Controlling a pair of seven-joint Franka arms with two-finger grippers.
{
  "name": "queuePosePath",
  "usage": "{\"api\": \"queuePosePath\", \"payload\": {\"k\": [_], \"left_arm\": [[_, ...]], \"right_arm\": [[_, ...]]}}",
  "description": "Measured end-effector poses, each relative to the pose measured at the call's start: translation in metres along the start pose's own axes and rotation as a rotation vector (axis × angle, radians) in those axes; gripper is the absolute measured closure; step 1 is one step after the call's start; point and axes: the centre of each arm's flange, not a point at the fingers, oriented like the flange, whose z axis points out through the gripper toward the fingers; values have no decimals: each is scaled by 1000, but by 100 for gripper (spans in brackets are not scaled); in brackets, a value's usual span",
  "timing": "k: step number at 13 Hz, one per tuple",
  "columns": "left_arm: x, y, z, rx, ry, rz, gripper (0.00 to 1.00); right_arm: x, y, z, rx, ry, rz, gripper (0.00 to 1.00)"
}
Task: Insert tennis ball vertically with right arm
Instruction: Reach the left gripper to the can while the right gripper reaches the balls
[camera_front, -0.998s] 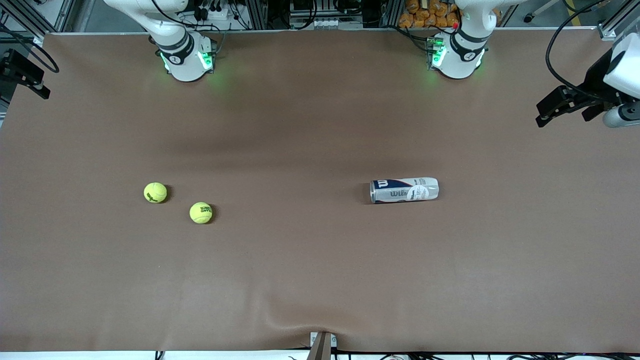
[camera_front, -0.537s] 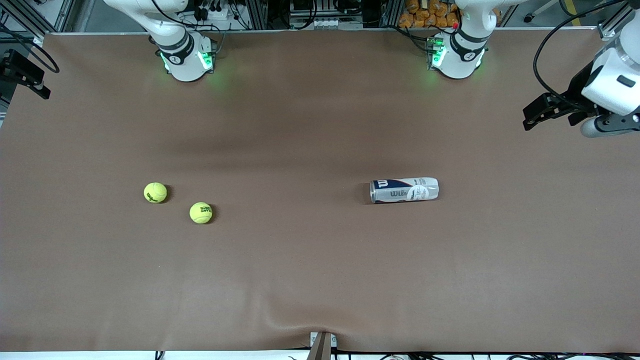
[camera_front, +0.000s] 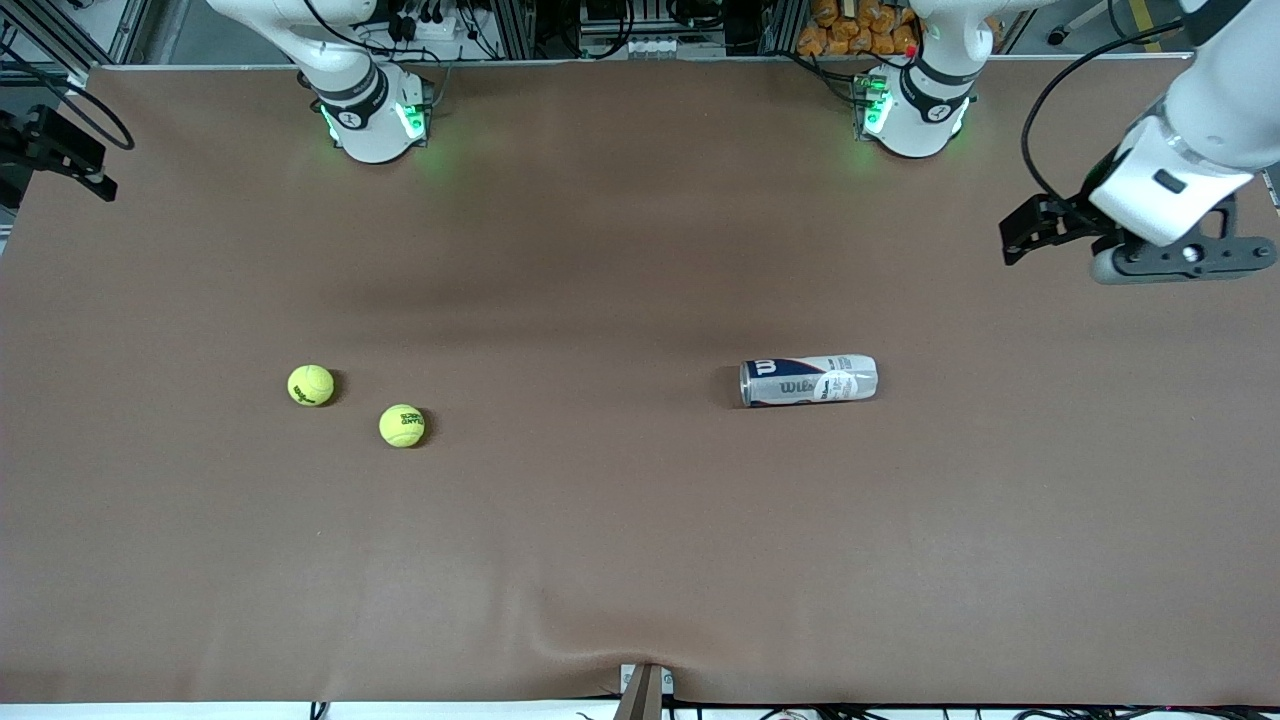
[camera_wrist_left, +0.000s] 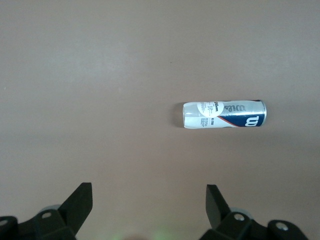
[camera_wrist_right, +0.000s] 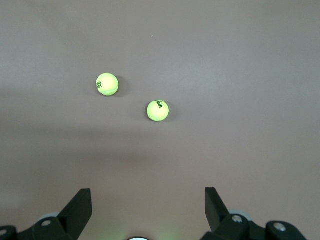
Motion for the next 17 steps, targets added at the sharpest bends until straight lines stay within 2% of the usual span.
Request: {"api": "queuePosePath", "payload": {"k": [3, 7, 11, 15, 17], "left_arm": [[2, 1, 11, 0, -1, 98, 0], [9, -1, 55, 2, 12, 350, 0], [8, 17, 95, 39, -30, 562, 0], [23, 30, 139, 18, -80, 788, 0], [27, 43, 160, 65, -112, 876, 0]], "right_arm": [[5, 7, 7, 3, -10, 15, 0], [17, 9, 28, 9, -50, 15, 0], [35, 4, 57, 15, -101, 1, 0], [54, -27, 90, 16, -163, -9, 0], [66, -51, 111, 10, -200, 5, 0]]}}
